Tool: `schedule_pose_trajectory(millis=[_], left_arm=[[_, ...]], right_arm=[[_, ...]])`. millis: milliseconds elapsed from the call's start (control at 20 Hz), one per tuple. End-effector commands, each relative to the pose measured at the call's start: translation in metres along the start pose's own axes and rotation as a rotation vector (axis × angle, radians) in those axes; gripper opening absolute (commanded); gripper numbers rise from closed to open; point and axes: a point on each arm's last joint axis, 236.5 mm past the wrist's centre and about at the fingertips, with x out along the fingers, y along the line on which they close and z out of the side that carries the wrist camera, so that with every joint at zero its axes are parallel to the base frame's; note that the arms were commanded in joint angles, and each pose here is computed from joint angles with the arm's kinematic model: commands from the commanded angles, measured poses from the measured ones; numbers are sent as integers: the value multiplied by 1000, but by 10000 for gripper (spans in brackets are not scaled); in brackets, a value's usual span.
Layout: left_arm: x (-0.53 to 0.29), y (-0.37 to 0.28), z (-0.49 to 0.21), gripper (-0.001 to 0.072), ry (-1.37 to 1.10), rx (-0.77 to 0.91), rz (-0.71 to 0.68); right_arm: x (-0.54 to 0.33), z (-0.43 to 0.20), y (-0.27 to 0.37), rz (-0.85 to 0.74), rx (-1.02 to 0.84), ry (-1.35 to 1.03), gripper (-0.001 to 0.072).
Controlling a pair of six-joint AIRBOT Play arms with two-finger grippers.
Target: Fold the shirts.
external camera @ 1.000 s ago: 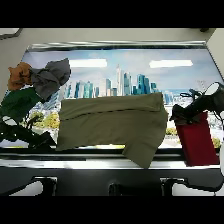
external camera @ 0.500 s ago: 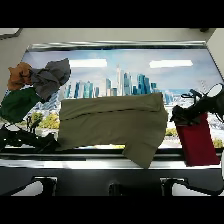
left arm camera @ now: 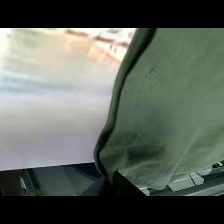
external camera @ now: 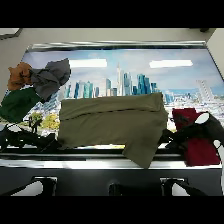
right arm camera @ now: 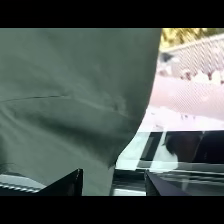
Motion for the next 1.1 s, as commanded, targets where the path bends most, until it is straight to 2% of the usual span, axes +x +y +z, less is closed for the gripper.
schedule_pose_trajectory(millis=[0, 100, 200, 250, 300, 450, 600, 800, 1050], left_arm=[[0, 0, 1, 32, -5, 0, 0], [0, 0, 1, 32, -5, 0, 0], [0, 0, 1, 32, -6, 0, 0], [0, 0, 1, 32, -5, 0, 0], [0, 0, 1, 32, -3, 0, 0], [-5, -3, 5, 31, -14, 37, -2], [-44, -24, 29, 29, -96, 137, 0], [-91, -53, 81, 26, -216, 145, 2], [-104, -95, 163, 26, -257, 196, -19]], right_arm=[[25, -7, 0, 47, 33, -31, 488], [28, 2, 7, 87, 59, -77, 470], [29, 12, 14, 124, 83, -119, 356], [28, 13, 17, 135, 92, -123, 226], [28, 10, 20, 147, 94, -111, 47], [21, 5, 27, 162, 40, -82, 51], [-17, 30, 46, 173, -18, -158, 48], [-89, 108, 70, 182, 3, -400, 47], [-99, 209, 108, 165, -58, -486, 48]])
